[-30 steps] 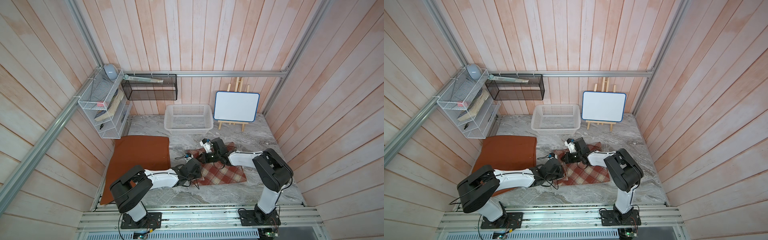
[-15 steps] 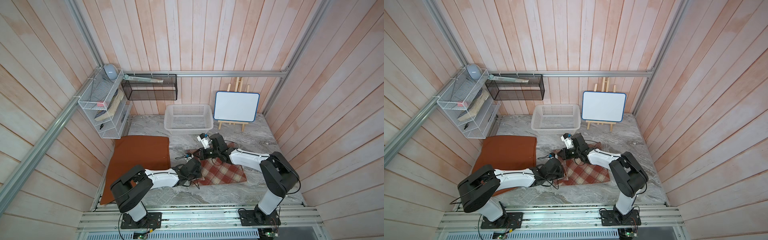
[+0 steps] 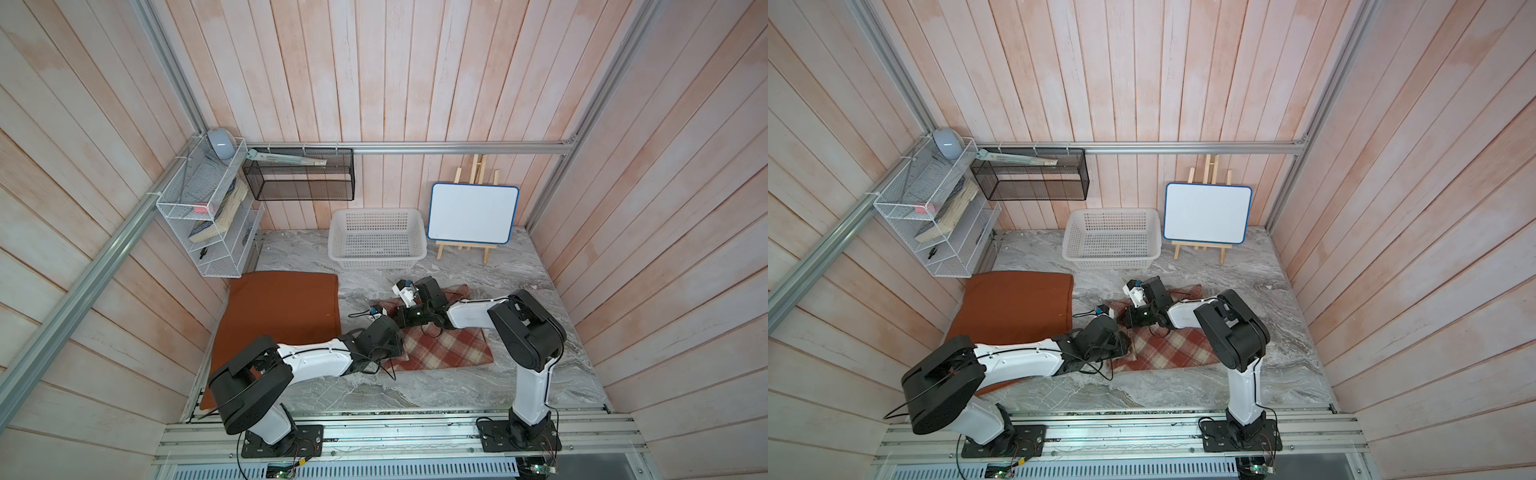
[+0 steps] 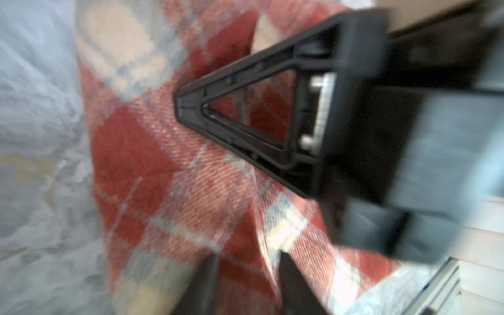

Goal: Roll up the skirts
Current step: Roll the skirt at the center of the board.

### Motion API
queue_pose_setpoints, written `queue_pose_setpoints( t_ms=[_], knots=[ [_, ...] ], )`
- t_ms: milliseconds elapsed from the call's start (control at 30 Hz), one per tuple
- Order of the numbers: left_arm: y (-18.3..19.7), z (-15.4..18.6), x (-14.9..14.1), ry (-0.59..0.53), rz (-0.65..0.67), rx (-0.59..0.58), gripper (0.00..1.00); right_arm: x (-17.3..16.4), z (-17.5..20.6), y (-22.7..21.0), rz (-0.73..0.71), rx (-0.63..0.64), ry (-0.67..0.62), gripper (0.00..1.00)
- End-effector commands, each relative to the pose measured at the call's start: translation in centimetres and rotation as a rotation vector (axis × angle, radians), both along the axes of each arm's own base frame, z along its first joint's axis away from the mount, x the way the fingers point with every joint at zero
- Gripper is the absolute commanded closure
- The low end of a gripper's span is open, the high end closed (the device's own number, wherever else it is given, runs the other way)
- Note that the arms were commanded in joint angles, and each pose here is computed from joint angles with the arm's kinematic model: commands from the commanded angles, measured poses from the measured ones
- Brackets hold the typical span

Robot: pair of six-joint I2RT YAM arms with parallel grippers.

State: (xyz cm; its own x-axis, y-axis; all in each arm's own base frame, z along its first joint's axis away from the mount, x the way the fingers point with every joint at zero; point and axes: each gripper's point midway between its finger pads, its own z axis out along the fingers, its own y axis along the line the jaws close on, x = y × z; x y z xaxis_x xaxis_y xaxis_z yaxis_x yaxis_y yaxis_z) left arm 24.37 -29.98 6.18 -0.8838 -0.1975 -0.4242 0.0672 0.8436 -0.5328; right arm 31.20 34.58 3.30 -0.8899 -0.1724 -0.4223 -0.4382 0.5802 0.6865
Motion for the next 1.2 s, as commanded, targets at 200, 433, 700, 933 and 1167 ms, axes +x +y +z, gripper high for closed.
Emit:
queue_pose_setpoints(
  t_ms=[200,433,700,933,1167],
  knots=[
    [5.5,0.8,0.7,-0.003,0.040,-0.048,0.40,0.0,-5.1,-3.3,-0.101,-0.146,0.073,1.00],
    [4.9,-3.2,1.3,0.073,0.006,-0.039,0.52,0.0,-5.0,-3.2,-0.101,-0.137,0.076,1.00],
    [3.5,-2.3,1.8,0.003,-0.016,-0.168,0.57,-0.1,-4.8,-3.4,-0.103,-0.136,0.076,1.00],
    [2.6,-1.7,1.0,-0.022,-0.046,-0.299,0.90,0.0,-4.2,-3.2,-0.104,-0.116,0.072,1.00],
    [1.8,1.2,1.7,-0.091,-0.070,-0.342,1.00,0.0,-3.0,-3.0,-0.101,-0.091,0.058,1.00]
  ],
)
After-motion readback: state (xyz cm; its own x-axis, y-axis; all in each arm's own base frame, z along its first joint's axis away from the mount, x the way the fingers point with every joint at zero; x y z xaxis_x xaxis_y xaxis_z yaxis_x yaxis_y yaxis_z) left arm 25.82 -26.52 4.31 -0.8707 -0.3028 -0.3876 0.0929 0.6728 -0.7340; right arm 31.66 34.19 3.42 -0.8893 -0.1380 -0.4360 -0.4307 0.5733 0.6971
